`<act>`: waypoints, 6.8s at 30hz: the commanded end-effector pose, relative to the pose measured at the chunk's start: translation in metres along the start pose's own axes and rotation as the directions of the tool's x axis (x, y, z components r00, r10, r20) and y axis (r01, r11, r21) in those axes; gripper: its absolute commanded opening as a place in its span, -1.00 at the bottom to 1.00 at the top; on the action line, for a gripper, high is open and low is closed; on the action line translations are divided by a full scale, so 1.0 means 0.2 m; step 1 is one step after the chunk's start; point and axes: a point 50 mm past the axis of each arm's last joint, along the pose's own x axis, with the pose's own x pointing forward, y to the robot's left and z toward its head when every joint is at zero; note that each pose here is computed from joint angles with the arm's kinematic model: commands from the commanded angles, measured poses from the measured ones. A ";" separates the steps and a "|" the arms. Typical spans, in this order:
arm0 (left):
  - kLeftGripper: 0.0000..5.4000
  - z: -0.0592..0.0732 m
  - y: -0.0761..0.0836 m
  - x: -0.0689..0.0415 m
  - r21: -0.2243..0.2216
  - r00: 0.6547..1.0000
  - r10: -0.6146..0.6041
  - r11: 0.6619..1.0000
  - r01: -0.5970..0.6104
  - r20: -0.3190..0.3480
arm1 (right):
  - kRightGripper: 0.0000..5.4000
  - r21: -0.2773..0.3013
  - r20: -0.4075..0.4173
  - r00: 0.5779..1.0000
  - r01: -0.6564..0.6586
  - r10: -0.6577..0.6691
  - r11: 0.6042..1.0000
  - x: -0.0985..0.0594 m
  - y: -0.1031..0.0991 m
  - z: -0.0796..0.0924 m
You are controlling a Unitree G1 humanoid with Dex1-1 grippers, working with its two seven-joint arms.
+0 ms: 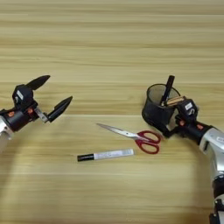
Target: Move the objects on the table
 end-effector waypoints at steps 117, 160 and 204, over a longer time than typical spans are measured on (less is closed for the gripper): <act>1.00 -0.05 0.02 0.02 -0.039 0.997 0.073 0.997 -0.072 0.019 | -0.62 -0.117 -0.329 0.674 -0.724 0.661 0.680 -0.05 0.41 0.01; 1.00 -0.07 0.00 0.05 -0.053 0.997 0.072 0.996 -0.071 0.018 | -0.72 -0.426 -0.152 0.825 -0.551 0.544 0.718 -0.16 0.14 0.70; 1.00 -0.11 -0.01 0.05 -0.080 0.998 0.069 0.994 -0.069 0.003 | -0.72 -0.382 -0.638 0.750 -0.505 0.175 0.774 -0.27 -0.43 0.92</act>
